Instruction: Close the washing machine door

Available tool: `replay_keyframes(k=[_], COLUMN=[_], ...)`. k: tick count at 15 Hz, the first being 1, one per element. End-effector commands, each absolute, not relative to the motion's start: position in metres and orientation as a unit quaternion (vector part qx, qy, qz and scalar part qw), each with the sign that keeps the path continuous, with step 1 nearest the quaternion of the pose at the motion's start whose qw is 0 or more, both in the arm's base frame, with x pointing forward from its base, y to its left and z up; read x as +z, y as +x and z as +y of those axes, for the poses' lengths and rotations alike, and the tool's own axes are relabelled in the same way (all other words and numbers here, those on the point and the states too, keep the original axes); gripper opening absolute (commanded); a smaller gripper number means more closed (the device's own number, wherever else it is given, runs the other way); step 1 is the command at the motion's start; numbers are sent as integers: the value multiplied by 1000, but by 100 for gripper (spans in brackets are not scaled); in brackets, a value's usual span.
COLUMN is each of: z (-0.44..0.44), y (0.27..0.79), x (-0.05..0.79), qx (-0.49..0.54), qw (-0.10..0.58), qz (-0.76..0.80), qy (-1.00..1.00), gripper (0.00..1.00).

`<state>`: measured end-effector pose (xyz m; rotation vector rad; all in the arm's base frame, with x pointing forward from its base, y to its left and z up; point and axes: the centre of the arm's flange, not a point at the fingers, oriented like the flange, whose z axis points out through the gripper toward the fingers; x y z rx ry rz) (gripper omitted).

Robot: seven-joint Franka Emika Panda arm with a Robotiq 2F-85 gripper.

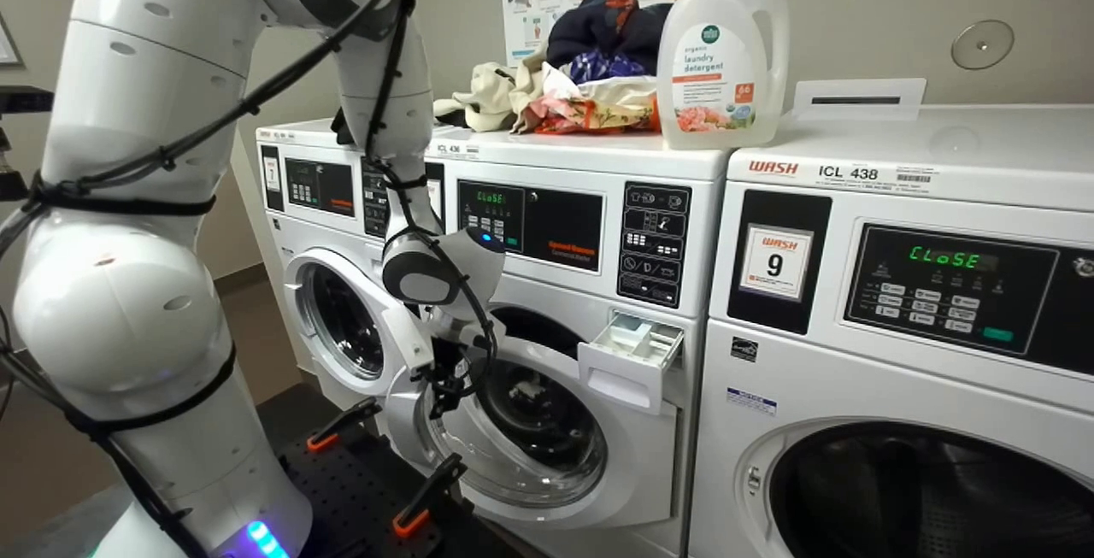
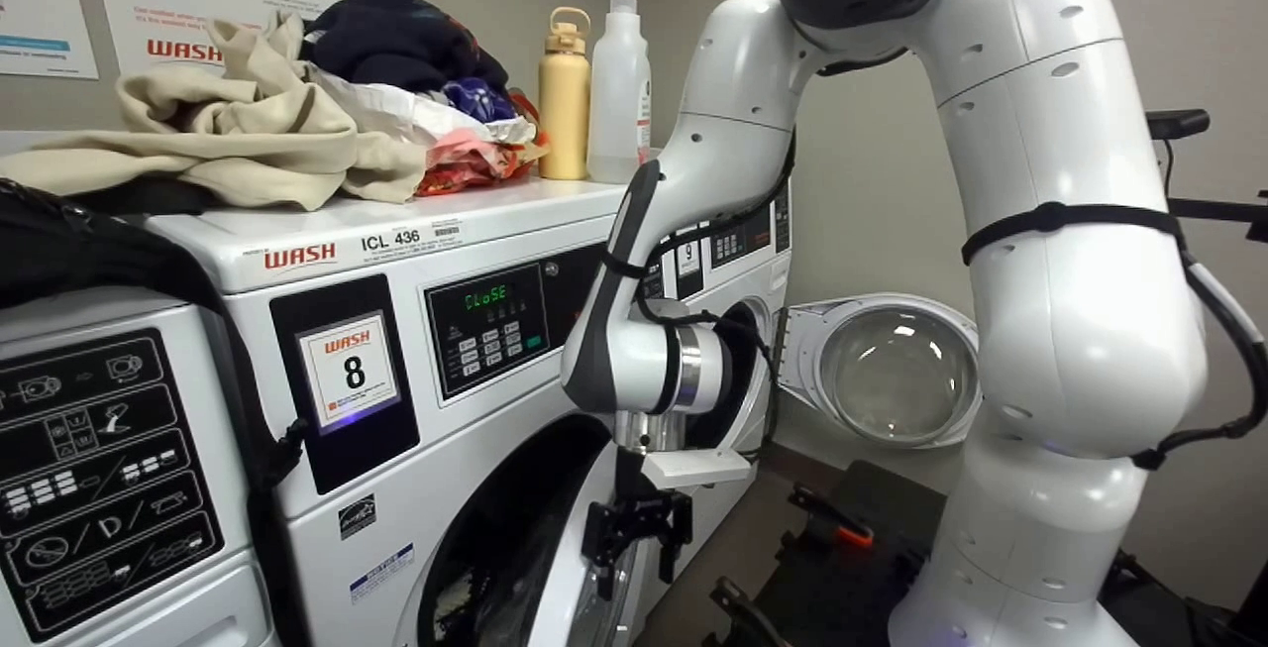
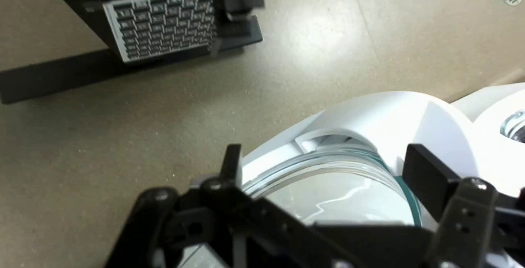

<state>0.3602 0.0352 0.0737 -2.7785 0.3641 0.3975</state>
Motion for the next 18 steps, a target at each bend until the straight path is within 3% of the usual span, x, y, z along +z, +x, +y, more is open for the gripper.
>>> replay_keyframes(k=[1,11,18], z=[66,119,102], y=[407,487,479], x=[50,19,35], qx=[92,-107,-68], qw=[140,68,70], qz=[101,62,74], qy=[-981,-990,-992], gripper=[100,100,100])
